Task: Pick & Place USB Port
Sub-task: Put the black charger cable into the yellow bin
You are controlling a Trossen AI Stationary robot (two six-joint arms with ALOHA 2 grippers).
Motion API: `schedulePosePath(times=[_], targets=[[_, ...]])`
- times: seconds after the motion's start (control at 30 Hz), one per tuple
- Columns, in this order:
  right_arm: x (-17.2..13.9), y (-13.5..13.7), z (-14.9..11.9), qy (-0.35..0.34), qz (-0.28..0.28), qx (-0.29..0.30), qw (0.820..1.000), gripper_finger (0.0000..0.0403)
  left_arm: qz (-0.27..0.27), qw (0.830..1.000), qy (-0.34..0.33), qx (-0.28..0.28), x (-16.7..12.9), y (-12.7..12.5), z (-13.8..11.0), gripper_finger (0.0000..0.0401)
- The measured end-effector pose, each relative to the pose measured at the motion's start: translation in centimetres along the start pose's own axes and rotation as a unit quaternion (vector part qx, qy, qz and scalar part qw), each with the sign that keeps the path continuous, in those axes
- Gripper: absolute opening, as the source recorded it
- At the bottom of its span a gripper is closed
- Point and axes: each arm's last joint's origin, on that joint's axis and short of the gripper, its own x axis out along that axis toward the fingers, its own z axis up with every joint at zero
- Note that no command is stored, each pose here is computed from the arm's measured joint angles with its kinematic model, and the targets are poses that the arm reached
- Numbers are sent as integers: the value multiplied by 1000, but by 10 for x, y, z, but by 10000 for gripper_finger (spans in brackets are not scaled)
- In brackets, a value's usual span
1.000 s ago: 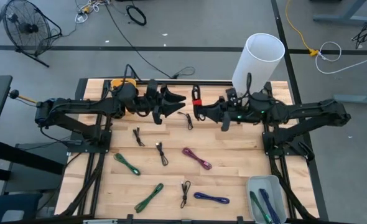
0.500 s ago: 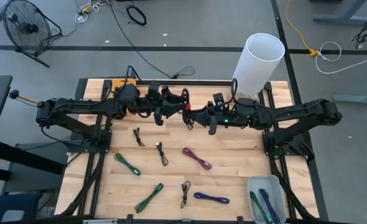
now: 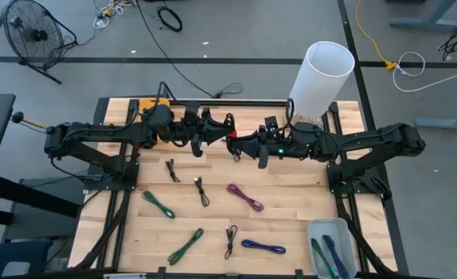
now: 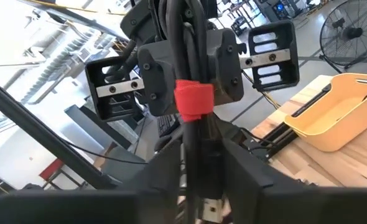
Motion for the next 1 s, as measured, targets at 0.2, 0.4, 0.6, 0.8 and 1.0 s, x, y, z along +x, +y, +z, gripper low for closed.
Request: schedulePosePath(times=[0.2,0.4,0.6,0.8,1.0], targets=[[-2,2,3,-3,13,2,1000,186,4,1000,-2,-3,-9,-4,8,40],[-6,4,7,-7,16,3,1000,197,50,997,41,-29,-29,-9,14,40],[-10,7,11,-14,22,3,1000,180,209,970,124,-10,-71,-5,12,40],[-10,6,10,-7,16,2,1000,162,375,912,167,-4,-122,7,18,40],[-10,6,10,-9,16,0,1000,153,500,846,184,-6,-163,22,24,40]])
